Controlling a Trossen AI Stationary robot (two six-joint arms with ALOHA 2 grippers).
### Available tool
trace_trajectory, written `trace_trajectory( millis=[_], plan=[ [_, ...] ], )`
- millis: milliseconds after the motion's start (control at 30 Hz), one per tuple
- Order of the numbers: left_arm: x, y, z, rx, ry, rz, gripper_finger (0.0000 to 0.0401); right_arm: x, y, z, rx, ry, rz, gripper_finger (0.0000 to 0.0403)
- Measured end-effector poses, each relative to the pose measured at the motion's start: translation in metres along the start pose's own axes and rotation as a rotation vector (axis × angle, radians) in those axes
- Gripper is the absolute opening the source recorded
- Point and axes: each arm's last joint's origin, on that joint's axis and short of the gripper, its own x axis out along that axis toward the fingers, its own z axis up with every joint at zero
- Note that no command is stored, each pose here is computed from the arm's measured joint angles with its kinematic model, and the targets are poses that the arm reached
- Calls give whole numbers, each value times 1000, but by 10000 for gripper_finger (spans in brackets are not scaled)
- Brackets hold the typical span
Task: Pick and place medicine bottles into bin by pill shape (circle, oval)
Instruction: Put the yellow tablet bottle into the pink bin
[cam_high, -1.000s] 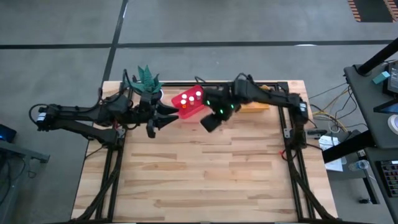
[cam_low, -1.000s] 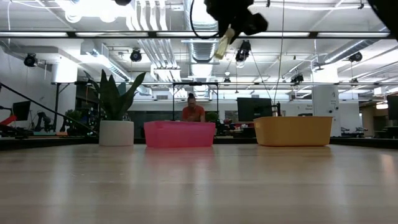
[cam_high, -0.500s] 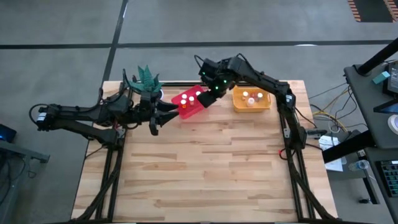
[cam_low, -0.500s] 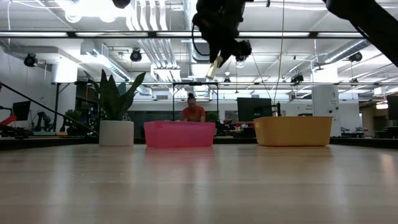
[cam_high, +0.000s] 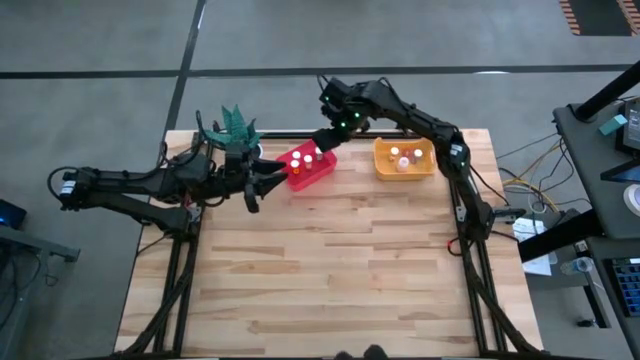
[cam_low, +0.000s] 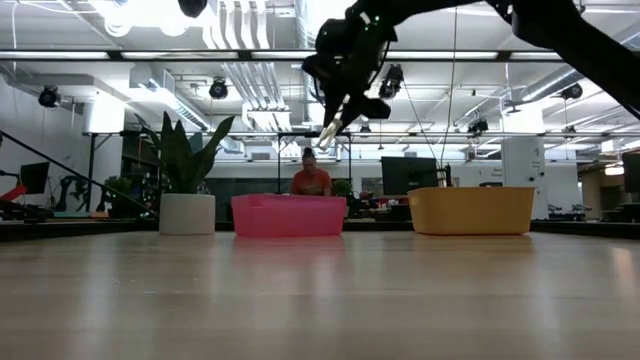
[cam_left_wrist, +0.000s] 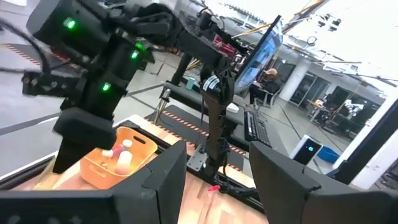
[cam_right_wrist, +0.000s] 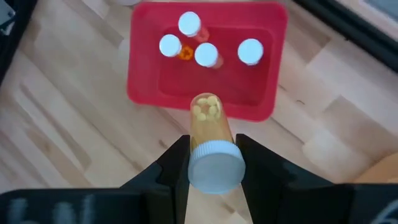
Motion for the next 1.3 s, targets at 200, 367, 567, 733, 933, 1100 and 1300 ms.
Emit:
trace_trajectory(
  millis=[200, 367, 567, 733, 933, 1100, 1300],
  plan=[
    [1, 0, 0, -1, -8, 17, 160, 29, -8, 9, 50, 26, 10, 109],
    [1, 0, 0, -7, -7, 17, 160, 49, -11, 14, 61, 40, 3, 109],
    [1, 0, 0, -7, -7, 17, 160, 71, -18, 16, 72, 76, -16, 109],
    [1, 0, 0, -7, -8, 18, 160, 81, -20, 17, 68, 71, -27, 109],
    [1, 1, 0, -6, -9, 22, 160, 89, -22, 18, 62, 71, -43, 109],
    [1, 1, 0, -6, -18, 42, 160, 100, -25, 18, 67, 92, -54, 109],
    [1, 1, 0, -6, -19, 45, 160, 109, -29, 19, 60, 87, -108, 109]
  ],
)
